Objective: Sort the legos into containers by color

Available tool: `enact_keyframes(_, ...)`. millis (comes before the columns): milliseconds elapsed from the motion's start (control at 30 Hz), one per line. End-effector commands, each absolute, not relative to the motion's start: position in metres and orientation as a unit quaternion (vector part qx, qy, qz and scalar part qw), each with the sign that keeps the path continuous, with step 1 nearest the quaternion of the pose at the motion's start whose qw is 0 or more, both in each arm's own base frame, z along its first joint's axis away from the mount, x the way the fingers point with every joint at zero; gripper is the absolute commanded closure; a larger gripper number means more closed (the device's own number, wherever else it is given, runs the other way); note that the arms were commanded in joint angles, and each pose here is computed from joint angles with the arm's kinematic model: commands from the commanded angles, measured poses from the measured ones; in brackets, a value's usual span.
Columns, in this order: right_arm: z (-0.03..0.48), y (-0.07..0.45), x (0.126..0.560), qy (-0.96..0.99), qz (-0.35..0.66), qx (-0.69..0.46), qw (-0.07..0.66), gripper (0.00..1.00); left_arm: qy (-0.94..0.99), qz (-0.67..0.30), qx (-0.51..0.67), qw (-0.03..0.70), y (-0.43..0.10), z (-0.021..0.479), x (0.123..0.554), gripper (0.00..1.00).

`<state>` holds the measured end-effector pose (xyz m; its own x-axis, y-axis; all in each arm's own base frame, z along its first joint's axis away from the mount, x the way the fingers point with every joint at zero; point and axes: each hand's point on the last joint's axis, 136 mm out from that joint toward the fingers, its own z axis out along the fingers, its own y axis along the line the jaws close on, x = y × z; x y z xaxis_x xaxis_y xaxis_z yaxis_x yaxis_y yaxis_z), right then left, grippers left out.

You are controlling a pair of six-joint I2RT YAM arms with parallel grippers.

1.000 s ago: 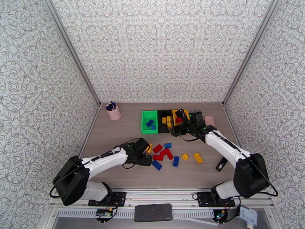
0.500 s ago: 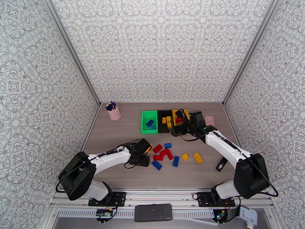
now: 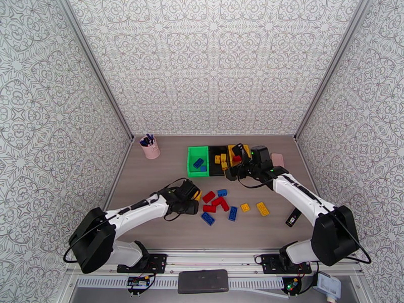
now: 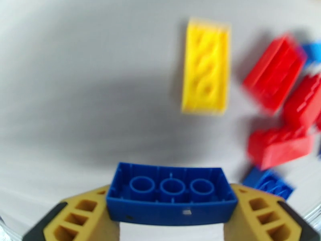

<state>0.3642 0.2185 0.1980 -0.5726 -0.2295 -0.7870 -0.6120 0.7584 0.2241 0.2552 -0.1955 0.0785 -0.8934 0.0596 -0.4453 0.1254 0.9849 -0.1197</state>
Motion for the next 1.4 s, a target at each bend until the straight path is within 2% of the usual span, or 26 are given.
enact_keyframes(0, 0.205, 0.229, 0.356, 0.842, 0.266, -0.251, 0.397, 0.06, 0.937, -0.102, 0.028, 0.334, -0.214, 0.126, 0.313, 0.36)
enact_keyframes(267, 0.207, 0.229, 0.351, 0.842, 0.256, -0.252, 0.403, 0.06, 0.909, -0.101, -0.011, 0.405, -0.215, 0.157, 0.394, 0.36)
enact_keyframes(633, 0.207, 0.225, 0.347, 0.844, 0.253, -0.247, 0.404, 0.06, 0.912, -0.08, -0.014, 0.401, -0.213, 0.135, 0.477, 0.35)
enact_keyframes(767, 0.208, 0.224, 0.346, 0.844, 0.251, -0.244, 0.405, 0.06, 0.91, -0.076, -0.005, 0.407, -0.219, 0.139, 0.493, 0.28)
enact_keyframes(1033, 0.194, 0.213, 0.354, 0.876, 0.218, -0.202, 0.381, 0.07, 0.9, -0.102, 0.009, 0.424, -0.222, 0.167, 0.482, 0.03)
enact_keyframes(1200, 0.174, 0.208, 0.359, 0.909, 0.173, -0.148, 0.35, 0.08, 0.879, -0.139, 0.049, 0.453, -0.222, 0.197, 0.449, 0.0)
enact_keyframes(1367, 0.151, 0.217, 0.356, 0.93, 0.147, -0.11, 0.318, 0.08, 0.848, -0.189, 0.13, 0.477, -0.223, 0.213, 0.397, 0.0)
